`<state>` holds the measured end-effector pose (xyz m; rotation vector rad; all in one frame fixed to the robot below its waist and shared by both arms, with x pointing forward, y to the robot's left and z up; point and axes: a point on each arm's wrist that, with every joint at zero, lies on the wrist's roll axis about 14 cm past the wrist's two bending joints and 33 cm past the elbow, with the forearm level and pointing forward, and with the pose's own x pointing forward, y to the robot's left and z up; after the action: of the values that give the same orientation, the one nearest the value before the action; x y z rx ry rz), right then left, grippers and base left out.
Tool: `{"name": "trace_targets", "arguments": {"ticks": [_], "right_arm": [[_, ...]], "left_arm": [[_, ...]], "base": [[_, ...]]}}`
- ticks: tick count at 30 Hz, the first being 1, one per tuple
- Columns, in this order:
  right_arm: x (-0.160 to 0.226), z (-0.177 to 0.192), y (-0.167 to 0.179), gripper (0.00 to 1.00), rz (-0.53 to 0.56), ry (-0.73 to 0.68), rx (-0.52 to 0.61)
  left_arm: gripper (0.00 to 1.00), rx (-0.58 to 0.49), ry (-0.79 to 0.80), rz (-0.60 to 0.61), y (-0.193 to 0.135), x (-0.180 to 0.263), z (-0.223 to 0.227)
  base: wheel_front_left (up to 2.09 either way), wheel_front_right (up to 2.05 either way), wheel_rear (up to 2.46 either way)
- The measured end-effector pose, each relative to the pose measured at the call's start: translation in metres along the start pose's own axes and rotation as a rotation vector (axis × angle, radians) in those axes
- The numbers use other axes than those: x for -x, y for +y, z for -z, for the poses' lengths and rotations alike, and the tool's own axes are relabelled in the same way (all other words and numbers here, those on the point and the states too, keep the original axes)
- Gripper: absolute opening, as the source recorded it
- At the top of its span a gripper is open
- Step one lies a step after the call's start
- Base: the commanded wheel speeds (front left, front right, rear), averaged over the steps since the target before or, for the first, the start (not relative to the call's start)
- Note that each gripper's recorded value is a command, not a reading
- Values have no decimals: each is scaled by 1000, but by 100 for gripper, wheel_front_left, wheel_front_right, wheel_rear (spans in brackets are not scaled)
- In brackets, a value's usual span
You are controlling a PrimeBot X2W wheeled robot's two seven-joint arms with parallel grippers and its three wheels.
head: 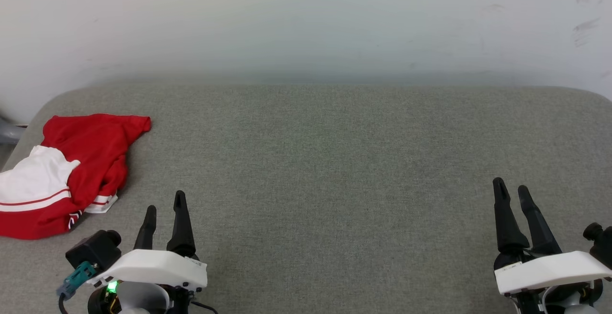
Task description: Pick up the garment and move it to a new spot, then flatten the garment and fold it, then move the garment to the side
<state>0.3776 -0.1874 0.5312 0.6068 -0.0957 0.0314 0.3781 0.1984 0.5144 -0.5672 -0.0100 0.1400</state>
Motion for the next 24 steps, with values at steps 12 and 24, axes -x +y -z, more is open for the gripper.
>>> {"name": "trace_targets", "arguments": {"ticks": [12,24], "right_arm": [[1,0,4,100,-23,-9,152],[4,2,8,100,-49,-14,310]], "left_arm": [[100,-188,-30,10,-5,2,-2],[100,-355,-91,41,-18,5,-9]], "base": [[0,0,0],[0,0,0]]}}
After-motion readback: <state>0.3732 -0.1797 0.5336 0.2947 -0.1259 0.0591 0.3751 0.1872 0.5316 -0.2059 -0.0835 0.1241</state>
